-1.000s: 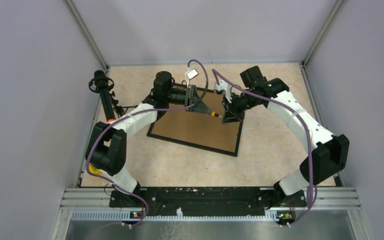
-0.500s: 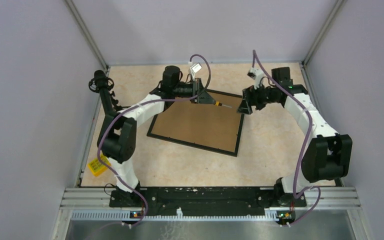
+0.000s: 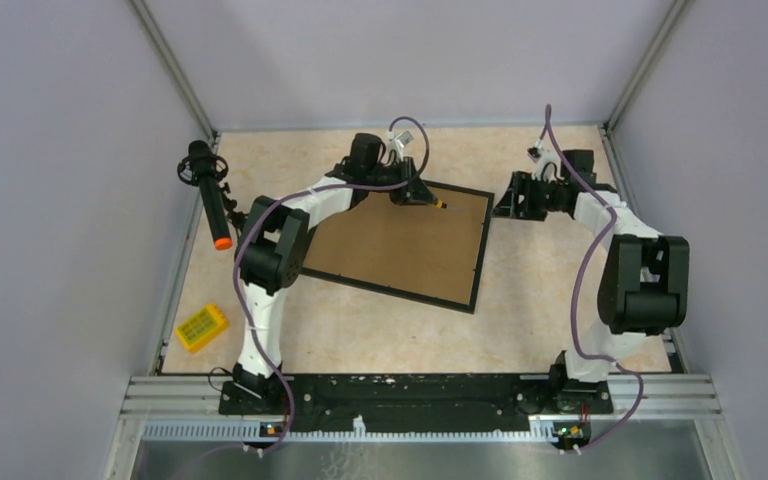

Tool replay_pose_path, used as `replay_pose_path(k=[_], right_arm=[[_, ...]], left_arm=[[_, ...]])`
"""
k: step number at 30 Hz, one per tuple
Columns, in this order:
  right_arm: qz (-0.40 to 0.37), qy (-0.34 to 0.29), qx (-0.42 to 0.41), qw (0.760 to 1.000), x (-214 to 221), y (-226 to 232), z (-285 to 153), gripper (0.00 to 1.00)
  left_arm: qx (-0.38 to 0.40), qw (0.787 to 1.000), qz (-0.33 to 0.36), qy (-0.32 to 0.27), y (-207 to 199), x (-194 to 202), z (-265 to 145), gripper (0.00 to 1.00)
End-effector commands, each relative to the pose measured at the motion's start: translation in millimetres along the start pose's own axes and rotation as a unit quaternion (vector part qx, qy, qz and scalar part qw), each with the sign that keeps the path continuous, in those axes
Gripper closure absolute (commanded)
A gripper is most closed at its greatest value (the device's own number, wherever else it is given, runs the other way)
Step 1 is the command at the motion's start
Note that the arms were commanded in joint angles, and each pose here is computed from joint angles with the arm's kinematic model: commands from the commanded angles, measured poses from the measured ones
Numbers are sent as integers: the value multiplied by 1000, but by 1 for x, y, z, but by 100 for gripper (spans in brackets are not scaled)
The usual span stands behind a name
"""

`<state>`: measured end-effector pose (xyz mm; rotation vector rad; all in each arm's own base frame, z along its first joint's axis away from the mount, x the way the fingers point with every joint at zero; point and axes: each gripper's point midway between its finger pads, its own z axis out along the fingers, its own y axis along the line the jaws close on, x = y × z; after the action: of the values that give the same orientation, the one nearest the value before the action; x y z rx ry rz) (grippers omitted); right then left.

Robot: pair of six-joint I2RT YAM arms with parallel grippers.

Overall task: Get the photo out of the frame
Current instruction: Release the photo frame item from the photo frame.

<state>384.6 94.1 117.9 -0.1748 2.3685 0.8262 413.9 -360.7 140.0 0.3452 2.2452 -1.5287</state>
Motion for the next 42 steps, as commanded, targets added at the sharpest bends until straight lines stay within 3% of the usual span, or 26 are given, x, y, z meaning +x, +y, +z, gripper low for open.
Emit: replay_pose_path(k=[1, 12, 20, 26, 33, 42], right_arm=[[15, -30, 1, 999, -19, -15, 22, 39], [43, -41, 62, 996, -50, -56, 74, 45], [12, 24, 101, 994, -17, -56, 122, 58], [-3, 77, 100, 992, 17, -51, 137, 82], [-5, 111, 75, 991, 45, -32, 136, 88], [57, 135, 57, 988, 76, -14, 123, 90]], left_arm=[[-10, 999, -41, -3, 9, -15, 13, 100], [-5, 999, -45, -7, 9, -12, 11, 100], [-35, 999, -28, -26, 6, -11, -6, 100], [-38, 998, -31, -25, 5, -3, -16, 100], [-37, 998, -41, -28, 6, 4, -19, 100], [-34, 996, -75, -37, 25, 14, -9, 100]])
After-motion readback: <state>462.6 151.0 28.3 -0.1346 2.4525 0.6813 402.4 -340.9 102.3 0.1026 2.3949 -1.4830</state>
